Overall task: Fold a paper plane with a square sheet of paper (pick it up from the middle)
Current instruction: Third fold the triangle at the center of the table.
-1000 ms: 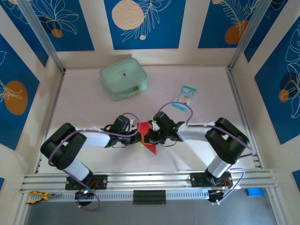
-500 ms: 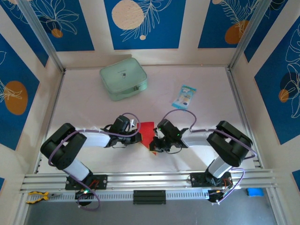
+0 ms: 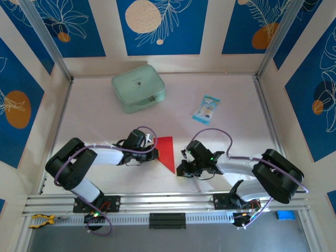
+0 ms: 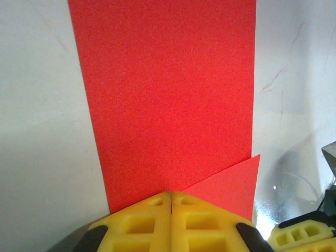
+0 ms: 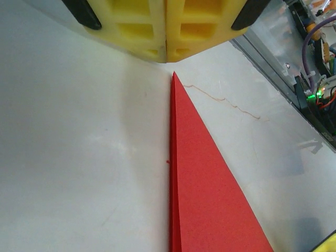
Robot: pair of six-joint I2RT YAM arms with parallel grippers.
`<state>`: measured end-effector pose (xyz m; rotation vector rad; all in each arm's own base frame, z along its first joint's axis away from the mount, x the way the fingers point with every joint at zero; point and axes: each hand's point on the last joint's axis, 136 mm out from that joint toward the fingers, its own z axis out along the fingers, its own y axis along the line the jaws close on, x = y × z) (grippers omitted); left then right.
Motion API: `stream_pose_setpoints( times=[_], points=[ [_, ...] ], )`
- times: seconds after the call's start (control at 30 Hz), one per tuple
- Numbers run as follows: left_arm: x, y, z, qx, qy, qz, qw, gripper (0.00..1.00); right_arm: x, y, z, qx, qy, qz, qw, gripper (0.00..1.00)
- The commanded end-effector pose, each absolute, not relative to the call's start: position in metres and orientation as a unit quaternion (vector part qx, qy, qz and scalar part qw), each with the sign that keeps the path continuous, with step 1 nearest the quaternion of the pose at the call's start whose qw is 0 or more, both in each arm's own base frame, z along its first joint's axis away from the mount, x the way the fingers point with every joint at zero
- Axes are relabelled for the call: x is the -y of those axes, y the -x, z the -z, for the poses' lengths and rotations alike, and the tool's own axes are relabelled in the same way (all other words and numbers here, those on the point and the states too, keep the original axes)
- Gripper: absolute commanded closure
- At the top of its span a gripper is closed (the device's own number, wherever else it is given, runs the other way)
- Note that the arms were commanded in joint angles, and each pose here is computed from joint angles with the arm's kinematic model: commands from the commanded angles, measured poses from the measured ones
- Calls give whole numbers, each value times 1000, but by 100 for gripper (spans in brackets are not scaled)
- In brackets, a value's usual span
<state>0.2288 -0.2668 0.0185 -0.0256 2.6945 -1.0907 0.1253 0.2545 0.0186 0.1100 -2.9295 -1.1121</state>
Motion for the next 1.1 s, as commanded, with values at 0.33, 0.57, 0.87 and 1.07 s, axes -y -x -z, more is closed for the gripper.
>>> stream_pose_setpoints(
  times=[0.33, 0.57, 0.87, 1.07],
  points=[
    [252, -221, 0, -936, 28, 335, 101, 98, -310, -176, -56, 918, -75, 388, -36, 91],
    [251, -220, 0, -937, 28, 334, 99, 98, -312, -176, -26, 926, -62, 373, -5, 91],
    [250, -223, 2, -939, 32, 326, 104, 99, -276, -143, -5, 931, -27, 365, 16, 91],
    [249, -223, 0, -937, 35, 330, 106, 99, -264, -150, -20, 937, -24, 347, -27, 89]
  ],
)
